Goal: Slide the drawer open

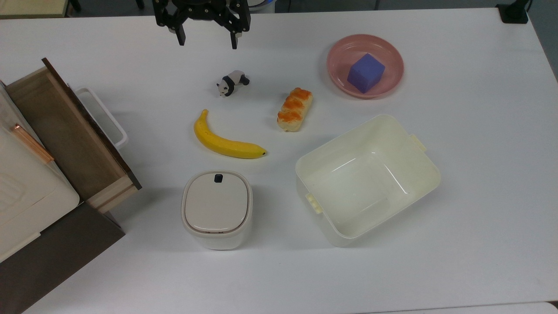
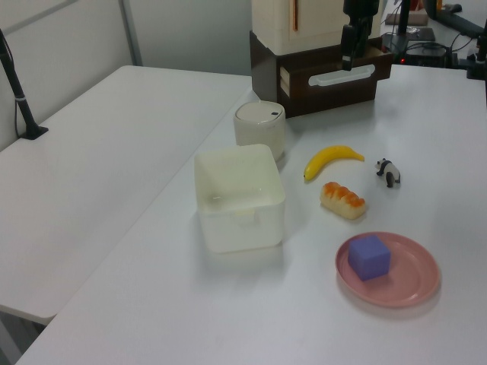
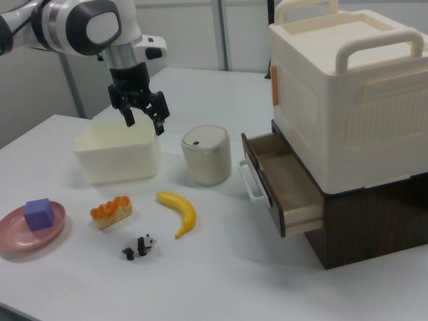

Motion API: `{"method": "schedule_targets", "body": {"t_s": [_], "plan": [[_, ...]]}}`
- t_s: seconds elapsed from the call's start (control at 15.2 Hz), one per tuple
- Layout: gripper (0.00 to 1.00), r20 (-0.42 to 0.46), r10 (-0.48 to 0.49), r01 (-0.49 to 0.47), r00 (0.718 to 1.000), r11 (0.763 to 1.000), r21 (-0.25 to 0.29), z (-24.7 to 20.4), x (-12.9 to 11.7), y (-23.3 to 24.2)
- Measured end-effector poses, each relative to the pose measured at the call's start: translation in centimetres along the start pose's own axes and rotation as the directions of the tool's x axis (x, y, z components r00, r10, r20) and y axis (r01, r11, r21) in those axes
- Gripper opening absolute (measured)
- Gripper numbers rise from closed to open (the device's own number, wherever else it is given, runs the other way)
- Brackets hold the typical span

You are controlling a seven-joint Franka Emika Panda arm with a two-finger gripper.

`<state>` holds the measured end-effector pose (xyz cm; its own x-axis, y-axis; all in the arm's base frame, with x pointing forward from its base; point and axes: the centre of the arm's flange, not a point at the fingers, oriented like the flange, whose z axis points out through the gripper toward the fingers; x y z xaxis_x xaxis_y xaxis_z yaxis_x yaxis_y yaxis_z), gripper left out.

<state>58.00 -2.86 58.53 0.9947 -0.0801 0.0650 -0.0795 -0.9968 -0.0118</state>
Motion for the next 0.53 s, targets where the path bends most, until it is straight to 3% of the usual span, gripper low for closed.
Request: {"method": "schedule_targets", "body": {"t_s": [0.53], "plan": [[1.0, 0.023, 0.005, -0.005, 1.0, 1.0, 0.0, -0.01, -0.25, 0.28]]}}
